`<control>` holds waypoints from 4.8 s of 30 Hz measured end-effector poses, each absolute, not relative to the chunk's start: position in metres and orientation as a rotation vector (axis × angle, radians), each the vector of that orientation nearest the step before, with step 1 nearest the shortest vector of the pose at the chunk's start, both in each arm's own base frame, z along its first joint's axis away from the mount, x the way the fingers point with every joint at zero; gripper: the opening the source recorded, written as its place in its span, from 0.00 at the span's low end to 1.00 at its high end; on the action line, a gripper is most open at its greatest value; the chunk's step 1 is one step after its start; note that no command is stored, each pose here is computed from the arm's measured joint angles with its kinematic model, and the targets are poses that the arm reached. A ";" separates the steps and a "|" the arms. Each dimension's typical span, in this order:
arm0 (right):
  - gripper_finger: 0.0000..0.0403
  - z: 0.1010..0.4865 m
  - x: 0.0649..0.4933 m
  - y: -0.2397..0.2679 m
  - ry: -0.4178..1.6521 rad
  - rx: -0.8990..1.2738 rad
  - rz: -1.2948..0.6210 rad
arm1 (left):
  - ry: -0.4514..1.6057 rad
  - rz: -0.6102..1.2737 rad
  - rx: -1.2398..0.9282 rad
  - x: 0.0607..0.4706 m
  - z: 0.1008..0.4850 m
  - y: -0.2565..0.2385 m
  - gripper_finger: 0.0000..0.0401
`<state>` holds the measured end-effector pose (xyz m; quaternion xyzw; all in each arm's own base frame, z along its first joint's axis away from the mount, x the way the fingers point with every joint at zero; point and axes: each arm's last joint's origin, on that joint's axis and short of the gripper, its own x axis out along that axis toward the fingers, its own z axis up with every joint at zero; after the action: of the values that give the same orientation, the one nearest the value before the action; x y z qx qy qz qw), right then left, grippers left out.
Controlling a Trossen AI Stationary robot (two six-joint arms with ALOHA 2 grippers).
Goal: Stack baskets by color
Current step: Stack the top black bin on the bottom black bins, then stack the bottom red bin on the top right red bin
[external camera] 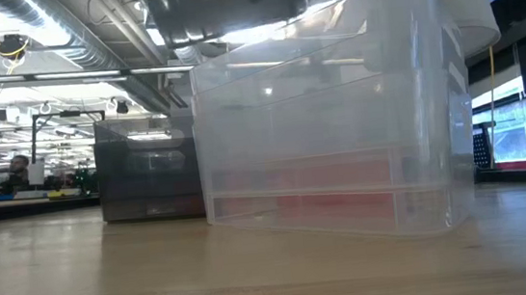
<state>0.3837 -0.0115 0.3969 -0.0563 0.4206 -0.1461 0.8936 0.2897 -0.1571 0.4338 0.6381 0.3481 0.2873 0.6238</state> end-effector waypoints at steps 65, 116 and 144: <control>0.00 0.262 0.466 0.045 0.486 1.072 -1.106 | 0.462 0.099 0.380 0.049 0.509 -0.014 0.33; 0.14 0.261 0.483 0.024 0.636 0.958 -0.953 | 0.435 0.069 0.361 0.035 0.510 -0.003 0.33; 0.03 0.345 0.404 -0.035 1.293 0.328 -0.392 | 0.449 0.448 0.305 0.064 0.469 -0.019 0.33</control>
<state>0.4035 -0.0349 0.3450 0.1509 0.5955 -0.1806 0.7681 0.0637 -0.0194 0.4686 0.1494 0.2197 0.2192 0.9388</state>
